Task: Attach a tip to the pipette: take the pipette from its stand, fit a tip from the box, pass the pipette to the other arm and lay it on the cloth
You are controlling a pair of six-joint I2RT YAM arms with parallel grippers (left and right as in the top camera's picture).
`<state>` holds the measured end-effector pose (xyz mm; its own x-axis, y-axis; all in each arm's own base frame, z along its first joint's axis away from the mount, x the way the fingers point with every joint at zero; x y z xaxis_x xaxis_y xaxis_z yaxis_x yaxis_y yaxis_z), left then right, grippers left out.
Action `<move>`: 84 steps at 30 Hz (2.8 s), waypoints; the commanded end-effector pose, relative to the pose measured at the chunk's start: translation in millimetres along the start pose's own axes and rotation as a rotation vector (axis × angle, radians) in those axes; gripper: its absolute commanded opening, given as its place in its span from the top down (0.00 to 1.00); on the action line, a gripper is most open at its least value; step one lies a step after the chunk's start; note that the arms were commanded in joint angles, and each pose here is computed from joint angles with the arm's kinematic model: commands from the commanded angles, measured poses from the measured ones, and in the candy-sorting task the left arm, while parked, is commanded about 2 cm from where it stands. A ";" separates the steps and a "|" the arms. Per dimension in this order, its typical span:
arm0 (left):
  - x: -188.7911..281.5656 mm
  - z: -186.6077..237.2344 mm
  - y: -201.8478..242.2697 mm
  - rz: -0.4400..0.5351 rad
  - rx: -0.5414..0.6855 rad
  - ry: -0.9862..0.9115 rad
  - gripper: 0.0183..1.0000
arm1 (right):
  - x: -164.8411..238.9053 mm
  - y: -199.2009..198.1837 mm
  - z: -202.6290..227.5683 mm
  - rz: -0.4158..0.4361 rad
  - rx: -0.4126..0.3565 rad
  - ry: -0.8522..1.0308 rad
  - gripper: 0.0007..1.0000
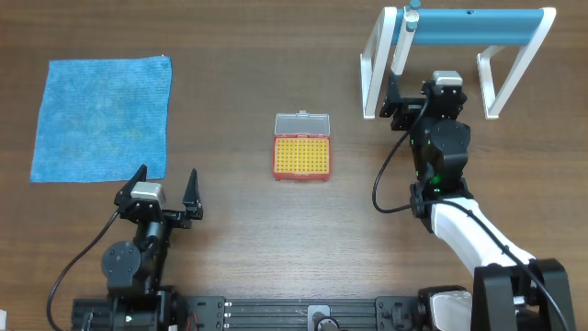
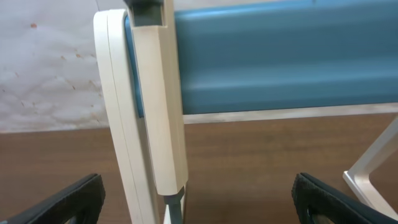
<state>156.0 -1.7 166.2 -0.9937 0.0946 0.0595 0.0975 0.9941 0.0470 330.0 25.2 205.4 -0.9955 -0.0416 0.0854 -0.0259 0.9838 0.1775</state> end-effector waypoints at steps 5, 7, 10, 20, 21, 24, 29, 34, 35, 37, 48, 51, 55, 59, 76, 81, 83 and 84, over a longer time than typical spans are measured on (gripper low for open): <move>0.1 1.0 -0.1 -0.003 -0.009 0.002 0.07 | -31.8 1.7 -3.5 0.028 0.131 -0.003 0.03; 0.1 1.0 -0.1 -0.003 -0.009 0.003 0.07 | -33.3 -2.5 -3.6 0.050 0.130 -0.003 0.02; 0.1 1.0 -0.1 -0.003 -0.009 0.002 0.07 | -34.1 -5.0 -5.4 0.056 0.129 -0.007 0.02; 0.1 1.1 -0.1 -0.003 -0.009 0.003 0.07 | -46.7 -10.3 -0.5 0.067 0.127 -0.026 0.02; 0.1 1.0 -0.1 -0.003 -0.009 0.003 0.07 | -47.6 -12.4 0.1 0.072 0.126 -0.023 0.02; 0.1 1.0 -0.1 -0.003 -0.009 0.002 0.07 | -52.2 -16.1 -0.4 0.081 0.125 -0.036 0.02; 0.1 1.0 -0.1 -0.003 -0.009 0.002 0.07 | -53.3 -13.5 -1.7 0.052 0.125 -0.037 0.02; 0.1 1.0 -0.1 -0.003 -0.009 0.003 0.07 | -64.3 -10.4 -2.4 0.017 0.125 -0.037 0.01; 0.1 1.0 -0.1 -0.003 -0.009 0.003 0.07 | -67.9 -10.9 0.0 0.019 0.126 -0.031 0.01; 0.1 1.0 -0.1 -0.003 -0.009 0.002 0.07 | -70.0 -12.5 1.6 0.033 0.125 -0.028 0.01; 0.1 1.0 -0.1 -0.003 -0.009 0.003 0.07 | -70.0 -5.9 3.0 -0.049 0.126 -0.018 0.92; 0.1 1.0 -0.1 -0.003 -0.009 0.003 0.07 | -69.1 -4.9 -0.6 -0.051 0.126 -0.032 0.92; 0.1 1.0 -0.1 -0.003 -0.009 0.003 0.07 | -53.6 2.4 -37.5 -0.063 0.128 -0.119 0.92; 0.1 1.0 -0.1 -0.003 -0.009 0.002 0.07 | -45.3 4.1 -46.2 -0.061 0.128 -0.098 0.92; 0.1 1.0 -0.1 -0.003 -0.009 0.003 0.07 | 68.7 162.0 27.1 -0.809 0.041 -0.237 0.92; 0.1 1.0 -0.1 -0.003 -0.009 0.003 0.07 | 61.4 165.0 57.7 -0.810 0.057 -0.134 0.92; 0.1 1.0 -0.1 -0.003 -0.009 0.003 0.07 | 56.7 164.5 68.1 -0.802 0.062 -0.100 0.92; 0.1 1.0 -0.1 -0.003 -0.009 0.002 0.07 | 54.7 164.2 70.2 -0.798 0.068 -0.096 0.92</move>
<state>156.0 -1.7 166.2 -0.9937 0.0946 0.0595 0.0974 0.9941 0.0466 262.1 195.6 178.4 -0.6747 -0.7233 -0.1469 -0.7367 0.6721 0.0745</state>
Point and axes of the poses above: each gripper's point midway between its finger pads, its own x axis back along the fingers, its own y axis along the line the jaws close on, z = x × y, the point moved 9 cm from there along x, back along the fingers, and after that the axes turned 5 degrees about -x, right-handed, at the moved point
